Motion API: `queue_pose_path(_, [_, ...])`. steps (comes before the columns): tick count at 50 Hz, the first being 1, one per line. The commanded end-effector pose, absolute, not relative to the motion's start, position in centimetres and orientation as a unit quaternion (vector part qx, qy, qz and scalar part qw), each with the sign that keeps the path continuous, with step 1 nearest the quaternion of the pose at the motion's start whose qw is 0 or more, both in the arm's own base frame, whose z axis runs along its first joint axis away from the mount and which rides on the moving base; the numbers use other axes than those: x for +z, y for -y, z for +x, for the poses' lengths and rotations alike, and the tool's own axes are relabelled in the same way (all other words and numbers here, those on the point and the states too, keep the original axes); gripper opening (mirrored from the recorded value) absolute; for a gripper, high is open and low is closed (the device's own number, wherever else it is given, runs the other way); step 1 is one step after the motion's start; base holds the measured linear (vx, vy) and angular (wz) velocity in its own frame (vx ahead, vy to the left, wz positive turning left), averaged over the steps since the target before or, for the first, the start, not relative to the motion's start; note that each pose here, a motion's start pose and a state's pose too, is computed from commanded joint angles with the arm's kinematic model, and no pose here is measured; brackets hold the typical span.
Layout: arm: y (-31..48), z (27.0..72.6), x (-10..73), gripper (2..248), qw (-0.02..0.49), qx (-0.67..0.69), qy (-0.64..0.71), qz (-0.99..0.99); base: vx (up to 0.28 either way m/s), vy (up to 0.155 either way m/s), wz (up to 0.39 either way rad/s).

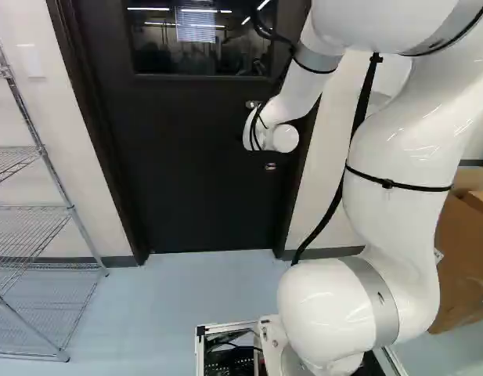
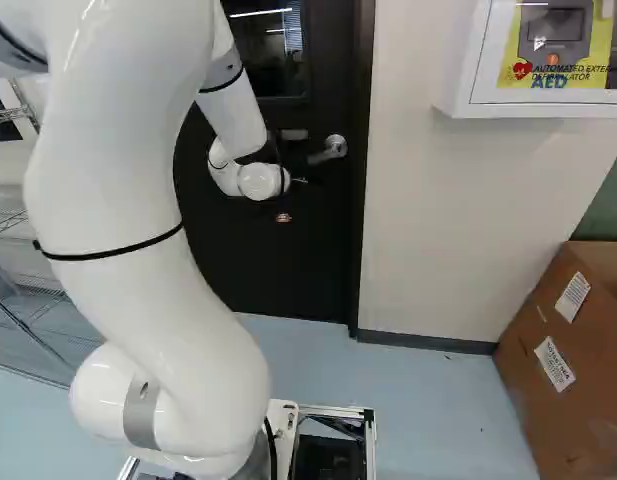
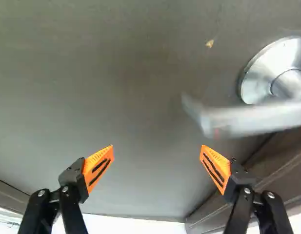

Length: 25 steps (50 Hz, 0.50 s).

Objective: Open the door and move inside

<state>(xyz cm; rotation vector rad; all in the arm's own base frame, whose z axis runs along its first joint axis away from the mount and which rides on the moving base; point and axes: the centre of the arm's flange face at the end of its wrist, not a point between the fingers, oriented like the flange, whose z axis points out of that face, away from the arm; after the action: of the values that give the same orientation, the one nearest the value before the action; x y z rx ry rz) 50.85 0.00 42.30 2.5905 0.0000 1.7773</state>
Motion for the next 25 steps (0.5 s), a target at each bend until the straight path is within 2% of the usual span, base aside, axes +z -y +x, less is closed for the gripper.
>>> queue_pose_path(25, [0.0,51.1,40.5,247,0.000,0.551,0.004,0.834,0.000,0.000,0.000])
